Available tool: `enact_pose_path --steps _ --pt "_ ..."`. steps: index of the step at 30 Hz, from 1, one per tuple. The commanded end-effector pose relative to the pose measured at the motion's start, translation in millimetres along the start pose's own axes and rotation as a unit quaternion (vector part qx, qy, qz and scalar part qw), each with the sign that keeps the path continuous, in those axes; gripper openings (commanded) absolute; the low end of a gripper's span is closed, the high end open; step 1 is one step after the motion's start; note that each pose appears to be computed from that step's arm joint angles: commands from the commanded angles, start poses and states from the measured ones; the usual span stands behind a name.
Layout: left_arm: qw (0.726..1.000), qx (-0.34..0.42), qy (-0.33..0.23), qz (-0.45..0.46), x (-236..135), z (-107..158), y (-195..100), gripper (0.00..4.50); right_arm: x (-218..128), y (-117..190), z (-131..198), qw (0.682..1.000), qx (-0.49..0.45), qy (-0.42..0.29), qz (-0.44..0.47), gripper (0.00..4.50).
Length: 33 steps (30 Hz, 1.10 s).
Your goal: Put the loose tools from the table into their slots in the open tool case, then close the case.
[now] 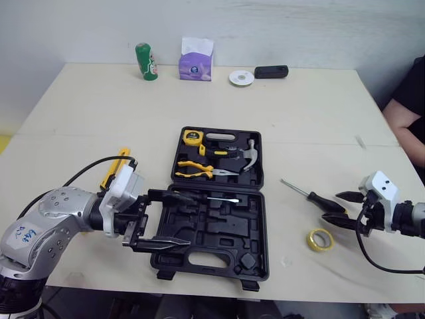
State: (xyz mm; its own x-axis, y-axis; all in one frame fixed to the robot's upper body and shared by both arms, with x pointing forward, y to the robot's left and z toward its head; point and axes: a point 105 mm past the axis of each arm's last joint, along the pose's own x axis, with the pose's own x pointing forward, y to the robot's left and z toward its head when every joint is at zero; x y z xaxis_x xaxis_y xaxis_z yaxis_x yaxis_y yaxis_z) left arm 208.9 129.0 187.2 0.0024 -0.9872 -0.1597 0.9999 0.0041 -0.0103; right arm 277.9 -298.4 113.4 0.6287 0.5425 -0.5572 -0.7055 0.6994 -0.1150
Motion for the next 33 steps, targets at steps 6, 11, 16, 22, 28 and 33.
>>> enact_pose_path --steps 6,11,16,22,28,33 --pt "1.000 0.019 0.002 0.001 1 3 -2 4.50 2 3 -6 1.000 -0.023 0.001 0.003 3.11" --pt "0.998 0.054 -0.019 0.003 2 9 -1 4.50 1 2 -4 0.999 -0.032 -0.010 -0.004 0.92" --pt "0.993 0.100 -0.054 0.015 4 17 4 4.50 -1 -2 -1 0.999 -0.042 -0.018 -0.018 0.92" --pt "0.996 0.075 -0.044 -0.006 4 13 5 4.50 -11 -3 20 0.996 -0.068 -0.041 -0.030 0.92" --pt "0.995 0.095 -0.022 0.034 -10 7 24 4.50 -13 17 70 0.990 -0.127 -0.057 -0.012 0.92" --pt "0.994 0.090 -0.001 0.055 -24 -7 30 4.50 0 47 103 0.992 -0.122 -0.031 0.020 0.92"
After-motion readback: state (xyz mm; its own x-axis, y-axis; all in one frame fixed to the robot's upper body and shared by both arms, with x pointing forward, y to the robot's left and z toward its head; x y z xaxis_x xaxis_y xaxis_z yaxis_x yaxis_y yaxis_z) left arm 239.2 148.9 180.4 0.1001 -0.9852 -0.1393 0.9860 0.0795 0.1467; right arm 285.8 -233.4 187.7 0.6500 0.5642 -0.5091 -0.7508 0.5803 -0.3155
